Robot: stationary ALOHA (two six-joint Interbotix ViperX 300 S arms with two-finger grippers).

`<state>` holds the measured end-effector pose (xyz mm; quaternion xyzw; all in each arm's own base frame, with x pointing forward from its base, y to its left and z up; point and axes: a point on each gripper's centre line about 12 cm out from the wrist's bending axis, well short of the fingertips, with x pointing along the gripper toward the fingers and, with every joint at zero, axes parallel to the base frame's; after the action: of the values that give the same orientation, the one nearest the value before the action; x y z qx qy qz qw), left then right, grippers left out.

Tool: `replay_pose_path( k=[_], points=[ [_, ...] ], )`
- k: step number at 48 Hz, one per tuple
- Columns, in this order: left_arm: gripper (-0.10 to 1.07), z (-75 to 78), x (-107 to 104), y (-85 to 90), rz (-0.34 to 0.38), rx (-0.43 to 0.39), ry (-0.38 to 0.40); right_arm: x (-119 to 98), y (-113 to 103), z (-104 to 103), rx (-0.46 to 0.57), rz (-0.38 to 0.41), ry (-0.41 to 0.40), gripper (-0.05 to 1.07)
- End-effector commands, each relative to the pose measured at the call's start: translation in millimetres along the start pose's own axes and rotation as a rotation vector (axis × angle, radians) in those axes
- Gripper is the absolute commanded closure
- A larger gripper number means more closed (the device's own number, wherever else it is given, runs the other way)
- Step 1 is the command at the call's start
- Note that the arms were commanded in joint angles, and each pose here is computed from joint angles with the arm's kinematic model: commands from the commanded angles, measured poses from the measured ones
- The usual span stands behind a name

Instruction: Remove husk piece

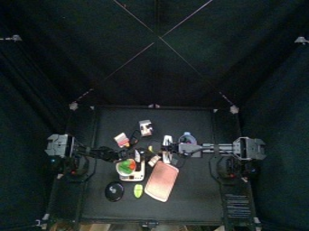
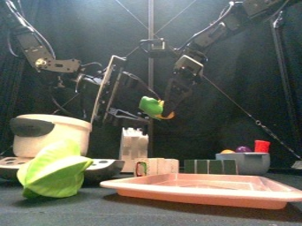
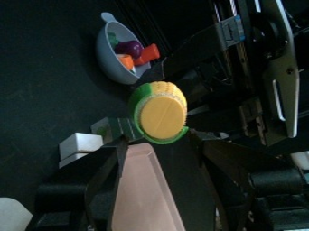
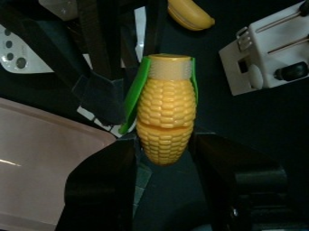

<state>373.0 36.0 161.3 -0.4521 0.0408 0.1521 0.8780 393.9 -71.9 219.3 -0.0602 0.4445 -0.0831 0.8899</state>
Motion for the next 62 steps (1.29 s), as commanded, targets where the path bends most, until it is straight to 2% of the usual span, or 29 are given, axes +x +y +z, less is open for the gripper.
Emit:
replay_pose_path(
  k=[1, 24, 30, 43, 62],
  points=[
    [0.06, 6.0, 3.1, -7.4, -0.021, -0.004, -0.02, -15.9, -5.1, 14.0, 0.006, -0.011, -0.061, 0.45],
    [0.07, 12.9, 6.9, -12.2, -0.035, -0.01, -0.041, -16.1, -3.4, 14.3, 0.001, -0.009, -0.062, 0.45],
    [0.12, 14.0, 7.3, -10.8, -0.031, -0.012, -0.044, -16.1, -3.5, 14.3, 0.0, -0.009, -0.062, 0.45],
    [0.33, 12.1, 5.4, -6.9, -0.018, -0.016, -0.038, -15.9, -3.4, 13.7, -0.002, -0.009, -0.061, 0.45],
    [0.35, 10.3, -7.0, 5.7, 0.025, -0.031, -0.036, -16.9, -1.7, 10.5, -0.006, -0.007, -0.04, 0.46]
  ],
)
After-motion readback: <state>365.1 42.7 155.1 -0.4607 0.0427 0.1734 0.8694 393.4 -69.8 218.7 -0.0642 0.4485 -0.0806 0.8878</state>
